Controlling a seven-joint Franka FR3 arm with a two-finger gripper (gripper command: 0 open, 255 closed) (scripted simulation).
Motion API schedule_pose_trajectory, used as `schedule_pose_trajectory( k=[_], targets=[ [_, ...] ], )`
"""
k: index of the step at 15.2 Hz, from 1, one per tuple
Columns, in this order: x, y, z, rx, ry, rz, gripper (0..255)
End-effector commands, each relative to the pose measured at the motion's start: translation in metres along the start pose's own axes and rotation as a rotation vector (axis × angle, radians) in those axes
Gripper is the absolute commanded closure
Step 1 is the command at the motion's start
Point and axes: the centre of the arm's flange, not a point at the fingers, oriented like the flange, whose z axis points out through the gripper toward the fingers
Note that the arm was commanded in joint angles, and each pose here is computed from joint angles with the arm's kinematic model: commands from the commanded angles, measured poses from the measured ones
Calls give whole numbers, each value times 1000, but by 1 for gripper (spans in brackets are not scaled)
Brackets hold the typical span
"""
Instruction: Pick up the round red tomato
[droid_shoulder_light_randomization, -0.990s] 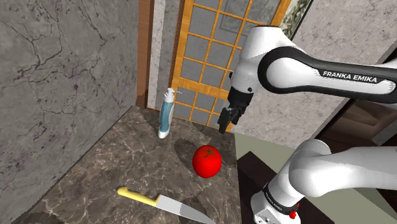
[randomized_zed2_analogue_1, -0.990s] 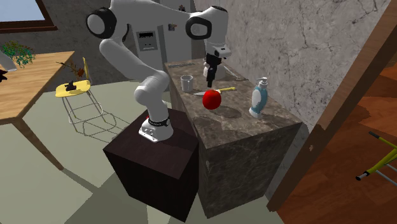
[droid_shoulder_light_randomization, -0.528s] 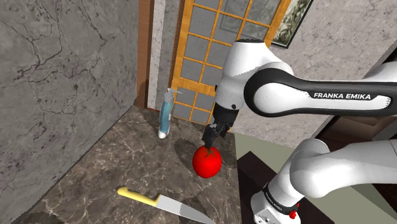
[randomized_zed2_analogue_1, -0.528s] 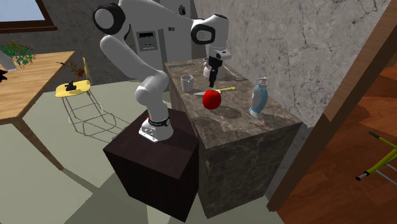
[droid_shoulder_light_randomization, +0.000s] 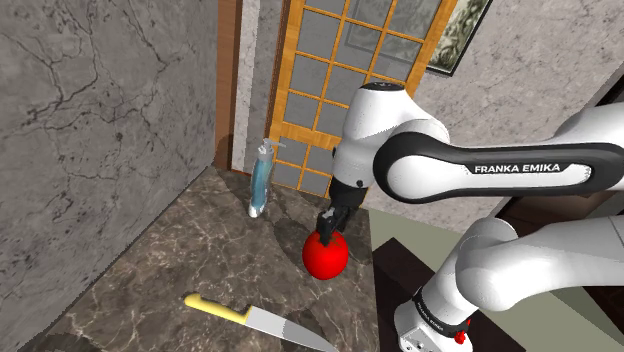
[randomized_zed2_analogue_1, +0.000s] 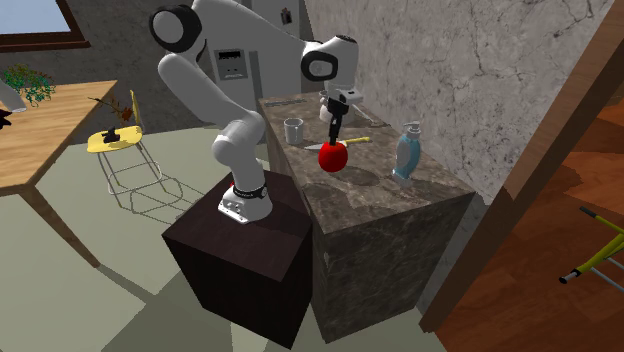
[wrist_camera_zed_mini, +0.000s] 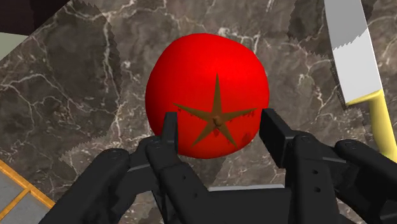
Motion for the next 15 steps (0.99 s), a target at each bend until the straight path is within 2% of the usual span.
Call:
schedule_pose_trajectory(
  k=[1, 9, 15],
  targets=[
    [0, 0, 2, 0, 0, 0, 255],
    [0, 0, 1, 0, 0, 0, 255],
    [-2, 1, -31, 0, 0, 0, 255]
  ],
)
